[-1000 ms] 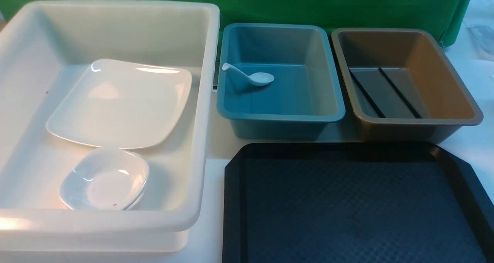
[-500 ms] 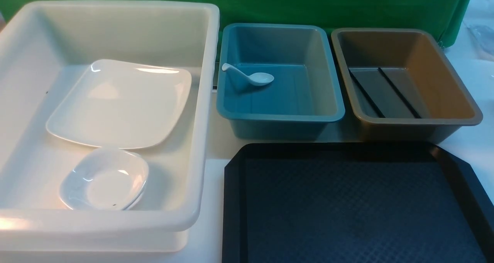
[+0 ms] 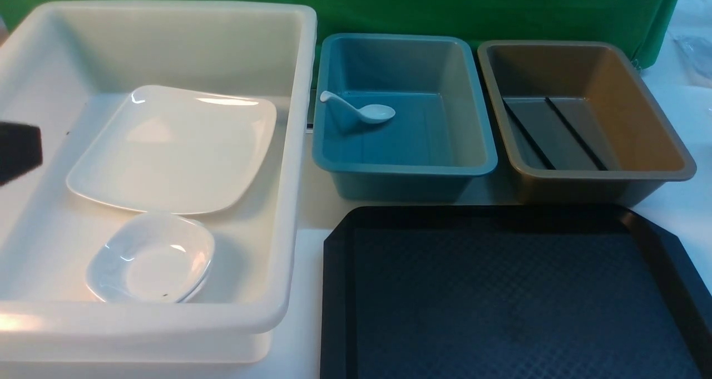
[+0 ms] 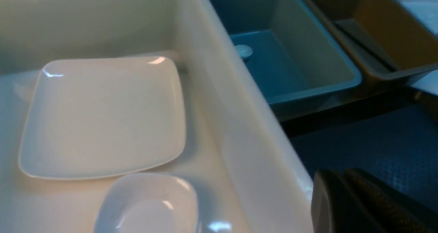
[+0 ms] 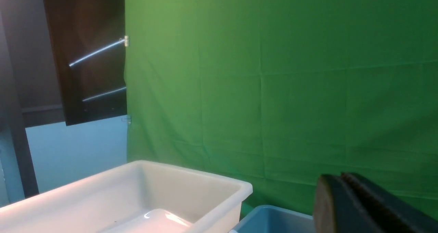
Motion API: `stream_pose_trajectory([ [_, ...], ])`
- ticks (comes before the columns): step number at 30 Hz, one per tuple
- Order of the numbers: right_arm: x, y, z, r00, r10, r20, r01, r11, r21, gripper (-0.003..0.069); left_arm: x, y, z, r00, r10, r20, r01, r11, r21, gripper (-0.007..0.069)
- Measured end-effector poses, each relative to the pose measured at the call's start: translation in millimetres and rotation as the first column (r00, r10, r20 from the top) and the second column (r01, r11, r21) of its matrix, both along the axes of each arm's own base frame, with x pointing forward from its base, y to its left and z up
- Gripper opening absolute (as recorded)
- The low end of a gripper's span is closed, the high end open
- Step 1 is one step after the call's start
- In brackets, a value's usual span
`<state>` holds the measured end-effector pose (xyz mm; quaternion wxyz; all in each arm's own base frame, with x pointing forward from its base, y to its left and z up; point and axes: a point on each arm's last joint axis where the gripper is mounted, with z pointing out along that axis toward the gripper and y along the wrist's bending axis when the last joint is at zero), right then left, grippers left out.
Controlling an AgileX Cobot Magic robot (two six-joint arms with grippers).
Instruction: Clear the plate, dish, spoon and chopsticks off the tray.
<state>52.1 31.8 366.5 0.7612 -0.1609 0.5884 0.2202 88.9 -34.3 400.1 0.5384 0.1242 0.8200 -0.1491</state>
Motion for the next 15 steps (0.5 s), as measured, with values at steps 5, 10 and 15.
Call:
stream_pose_trajectory([
  [5,0.0,0.0,0.0,1.000,0.000,0.000,0.000,1.000,0.000,0.0070,-39.7,-1.3,-24.1,0.984,0.023,0.177,-0.008,0.996,-0.084,0.0016],
  [10,0.0,0.0,0.0,1.000,0.000,0.000,0.000,1.000,0.000,0.0080,-69.9,-0.1,-46.6,0.961,0.038,0.275,-0.018,0.997,-0.075,0.0016],
  [15,0.0,0.0,0.0,1.000,0.000,0.000,0.000,1.000,0.000,0.0089,-81.3,-1.2,-59.2,0.961,0.007,0.275,0.000,1.000,-0.026,0.0016],
])
